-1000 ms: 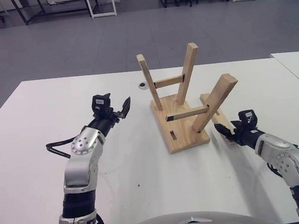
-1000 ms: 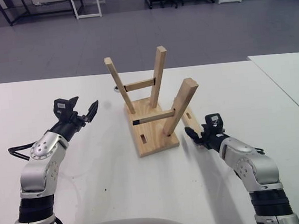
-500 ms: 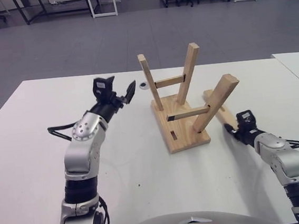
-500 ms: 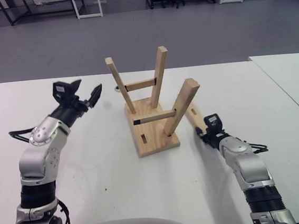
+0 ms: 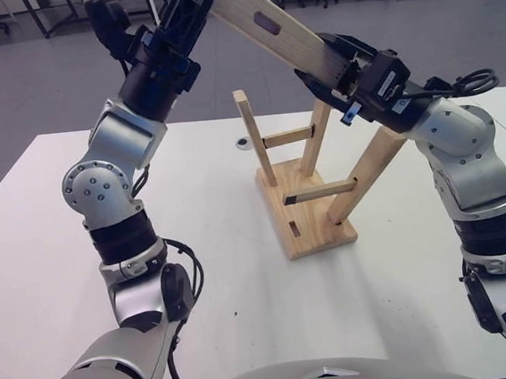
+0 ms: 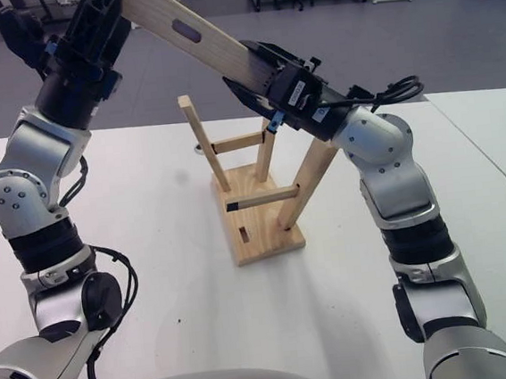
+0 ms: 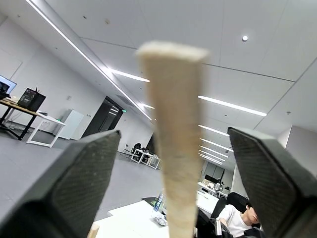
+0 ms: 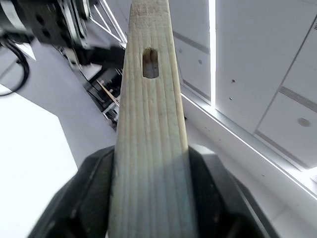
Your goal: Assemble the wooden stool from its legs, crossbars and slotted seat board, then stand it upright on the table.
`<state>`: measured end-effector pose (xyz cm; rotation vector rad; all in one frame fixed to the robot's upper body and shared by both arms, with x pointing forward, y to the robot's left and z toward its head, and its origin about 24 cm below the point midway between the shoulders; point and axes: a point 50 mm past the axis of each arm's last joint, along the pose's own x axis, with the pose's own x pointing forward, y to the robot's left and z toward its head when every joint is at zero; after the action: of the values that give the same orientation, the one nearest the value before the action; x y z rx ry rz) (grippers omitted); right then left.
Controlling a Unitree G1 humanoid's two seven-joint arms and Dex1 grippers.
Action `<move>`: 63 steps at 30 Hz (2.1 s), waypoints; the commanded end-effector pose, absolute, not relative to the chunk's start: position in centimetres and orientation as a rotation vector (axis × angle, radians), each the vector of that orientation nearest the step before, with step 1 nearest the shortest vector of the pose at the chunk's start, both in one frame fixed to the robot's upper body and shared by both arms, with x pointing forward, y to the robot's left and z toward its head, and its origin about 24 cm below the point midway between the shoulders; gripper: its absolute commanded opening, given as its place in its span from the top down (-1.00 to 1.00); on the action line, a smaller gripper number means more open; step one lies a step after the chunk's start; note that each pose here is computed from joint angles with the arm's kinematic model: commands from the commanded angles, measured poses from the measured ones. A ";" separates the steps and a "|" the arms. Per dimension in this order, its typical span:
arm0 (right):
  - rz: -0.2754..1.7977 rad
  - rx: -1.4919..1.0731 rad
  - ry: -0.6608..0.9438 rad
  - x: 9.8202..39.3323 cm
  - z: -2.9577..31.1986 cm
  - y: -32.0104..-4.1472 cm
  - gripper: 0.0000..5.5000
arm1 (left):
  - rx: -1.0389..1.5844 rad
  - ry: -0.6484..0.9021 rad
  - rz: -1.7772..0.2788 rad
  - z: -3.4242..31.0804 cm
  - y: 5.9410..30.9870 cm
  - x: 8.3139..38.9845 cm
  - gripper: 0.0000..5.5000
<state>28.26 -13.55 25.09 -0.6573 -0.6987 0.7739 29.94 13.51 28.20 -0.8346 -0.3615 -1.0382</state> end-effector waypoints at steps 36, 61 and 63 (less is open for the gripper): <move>0.411 -0.503 0.293 27.4 8.9 -25.6 -0.35 | -0.574 -0.059 -0.568 17.4 17.0 21.5 0.63; 0.861 -0.539 0.215 24.0 6.3 -16.8 -0.35 | -0.498 0.205 -0.082 12.6 16.8 22.6 0.63; 0.846 -0.553 0.161 24.2 7.6 -16.5 -0.35 | -0.449 0.235 -0.047 12.5 16.7 22.5 0.63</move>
<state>23.77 -16.83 5.92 -0.5228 0.2269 0.8533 22.62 16.14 13.91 -0.5637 0.1320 -0.1480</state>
